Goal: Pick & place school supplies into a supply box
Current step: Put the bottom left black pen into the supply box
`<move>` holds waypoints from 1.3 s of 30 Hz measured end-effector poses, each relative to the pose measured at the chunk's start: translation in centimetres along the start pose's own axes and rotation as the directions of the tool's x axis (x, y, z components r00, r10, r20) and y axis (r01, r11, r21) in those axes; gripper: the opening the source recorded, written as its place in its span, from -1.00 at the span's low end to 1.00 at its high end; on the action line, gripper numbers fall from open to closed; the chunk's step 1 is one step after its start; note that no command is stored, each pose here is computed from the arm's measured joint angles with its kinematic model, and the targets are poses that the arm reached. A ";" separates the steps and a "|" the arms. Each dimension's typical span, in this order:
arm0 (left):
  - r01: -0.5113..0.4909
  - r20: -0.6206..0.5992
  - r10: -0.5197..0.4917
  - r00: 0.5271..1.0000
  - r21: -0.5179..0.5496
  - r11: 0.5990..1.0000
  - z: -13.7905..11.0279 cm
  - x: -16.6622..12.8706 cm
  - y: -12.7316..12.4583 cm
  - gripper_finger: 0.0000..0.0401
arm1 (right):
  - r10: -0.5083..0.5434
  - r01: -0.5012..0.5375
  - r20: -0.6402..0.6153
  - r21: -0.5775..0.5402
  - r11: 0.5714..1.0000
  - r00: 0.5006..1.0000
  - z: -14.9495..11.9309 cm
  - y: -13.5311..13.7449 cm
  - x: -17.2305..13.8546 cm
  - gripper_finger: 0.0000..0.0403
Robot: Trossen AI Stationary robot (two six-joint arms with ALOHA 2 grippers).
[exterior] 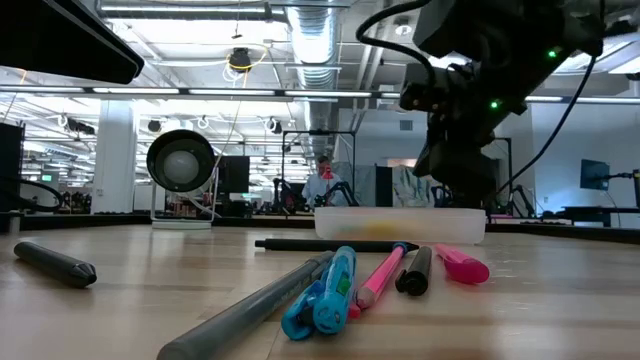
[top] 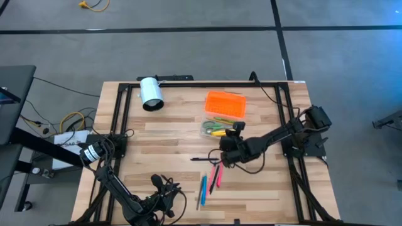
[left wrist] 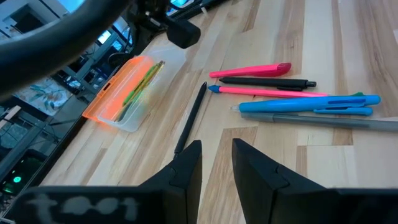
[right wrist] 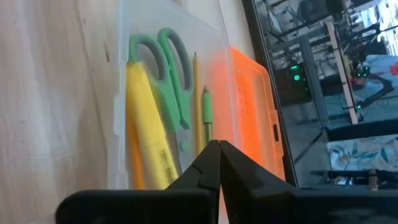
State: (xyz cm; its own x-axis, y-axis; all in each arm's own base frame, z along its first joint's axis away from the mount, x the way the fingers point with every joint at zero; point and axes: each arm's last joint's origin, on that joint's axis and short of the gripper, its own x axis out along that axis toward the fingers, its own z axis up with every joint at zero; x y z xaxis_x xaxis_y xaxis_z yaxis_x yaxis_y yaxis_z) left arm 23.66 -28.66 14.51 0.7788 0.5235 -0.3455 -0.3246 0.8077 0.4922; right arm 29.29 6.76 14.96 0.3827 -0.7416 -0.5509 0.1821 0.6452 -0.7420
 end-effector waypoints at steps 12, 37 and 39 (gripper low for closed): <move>0.000 -0.001 0.000 1.000 0.001 1.000 0.0 0.0 0.0 -0.60 | 0.033 -0.033 0.021 0.000 0.999 0.999 0.2 0.3 -0.3 -1.00; 0.251 -0.342 -0.213 0.915 0.072 0.965 -0.5 1.3 -0.3 -0.60 | 0.176 -0.166 0.276 -0.061 0.984 0.945 4.2 2.0 -12.0 -0.58; 0.291 -0.385 -0.239 0.892 0.080 0.954 -0.4 1.9 -0.2 -0.60 | 0.201 -0.188 0.311 -0.070 0.980 0.929 4.0 2.6 -13.2 -0.48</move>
State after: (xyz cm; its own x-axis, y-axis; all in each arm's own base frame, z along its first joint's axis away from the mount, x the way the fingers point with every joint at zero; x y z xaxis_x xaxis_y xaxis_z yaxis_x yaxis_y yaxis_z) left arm 24.96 -27.76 13.39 0.5656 0.3778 -0.7331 -0.0402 0.9005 0.4330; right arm 28.32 18.92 21.81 0.6737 -0.5023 -0.5420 0.0428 0.7587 -0.6500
